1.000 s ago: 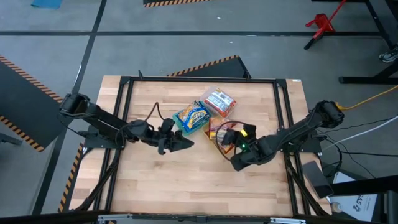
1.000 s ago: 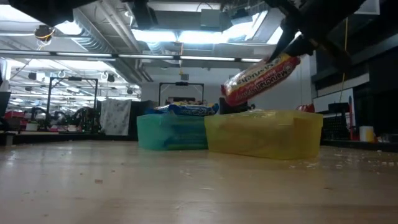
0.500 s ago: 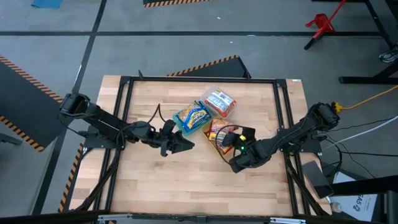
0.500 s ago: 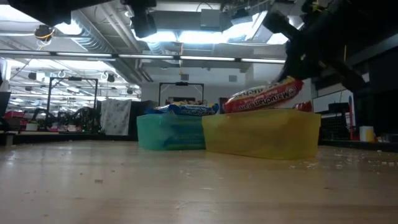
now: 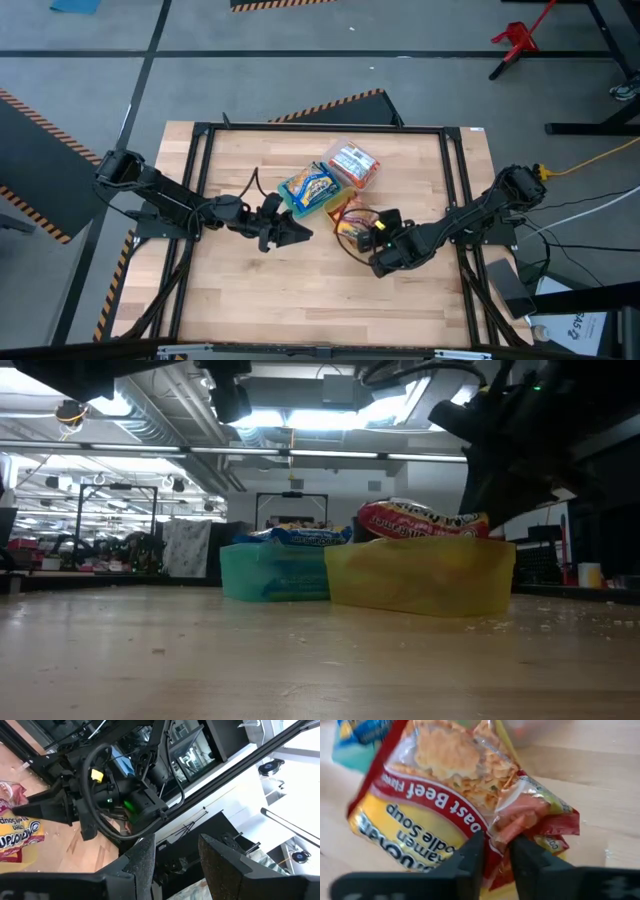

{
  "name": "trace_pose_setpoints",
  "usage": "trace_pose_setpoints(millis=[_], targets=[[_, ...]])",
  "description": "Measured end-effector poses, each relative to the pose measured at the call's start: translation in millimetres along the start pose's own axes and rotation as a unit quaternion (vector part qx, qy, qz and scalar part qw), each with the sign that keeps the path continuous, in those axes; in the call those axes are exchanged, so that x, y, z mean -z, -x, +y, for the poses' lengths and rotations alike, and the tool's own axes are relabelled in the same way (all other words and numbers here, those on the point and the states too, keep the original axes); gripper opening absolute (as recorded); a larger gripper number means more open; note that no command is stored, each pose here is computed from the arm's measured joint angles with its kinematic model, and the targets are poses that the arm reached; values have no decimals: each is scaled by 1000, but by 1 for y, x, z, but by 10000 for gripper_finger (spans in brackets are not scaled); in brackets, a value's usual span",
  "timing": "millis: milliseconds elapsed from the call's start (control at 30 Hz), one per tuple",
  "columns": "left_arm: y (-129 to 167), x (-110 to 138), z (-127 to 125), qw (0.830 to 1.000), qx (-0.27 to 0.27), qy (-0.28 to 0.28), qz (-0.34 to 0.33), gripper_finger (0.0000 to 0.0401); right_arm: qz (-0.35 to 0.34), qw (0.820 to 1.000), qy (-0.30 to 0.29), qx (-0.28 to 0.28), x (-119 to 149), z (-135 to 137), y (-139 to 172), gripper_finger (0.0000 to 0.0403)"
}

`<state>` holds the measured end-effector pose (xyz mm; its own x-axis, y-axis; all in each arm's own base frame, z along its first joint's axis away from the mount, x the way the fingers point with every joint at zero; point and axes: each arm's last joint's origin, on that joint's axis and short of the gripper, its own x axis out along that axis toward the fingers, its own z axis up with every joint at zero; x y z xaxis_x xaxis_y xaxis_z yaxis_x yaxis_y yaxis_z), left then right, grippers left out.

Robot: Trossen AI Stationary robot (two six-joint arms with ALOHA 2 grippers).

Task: Sort Maruchan noodles
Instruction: Put the red noodle pack into the yellow bin, then return to Home Position

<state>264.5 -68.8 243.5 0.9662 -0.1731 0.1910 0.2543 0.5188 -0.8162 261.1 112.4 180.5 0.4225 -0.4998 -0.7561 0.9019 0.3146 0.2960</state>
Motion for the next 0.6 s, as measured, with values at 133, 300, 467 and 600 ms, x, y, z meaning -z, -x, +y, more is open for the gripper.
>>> trace_pose_setpoints(millis=[133,300,467,600], targets=[[0,2,1,1000,-2,-3,16,147,19,999,43,0,0,0,1,122],[0,5,4,999,-13,-6,39,147,24,997,66,-21,-10,-1,13,174],[0,5,4,999,-10,-30,38,147,23,996,80,-45,-25,-5,31,201],[0,2,-3,996,38,-66,39,147,5,991,105,-79,-42,-9,48,206]])
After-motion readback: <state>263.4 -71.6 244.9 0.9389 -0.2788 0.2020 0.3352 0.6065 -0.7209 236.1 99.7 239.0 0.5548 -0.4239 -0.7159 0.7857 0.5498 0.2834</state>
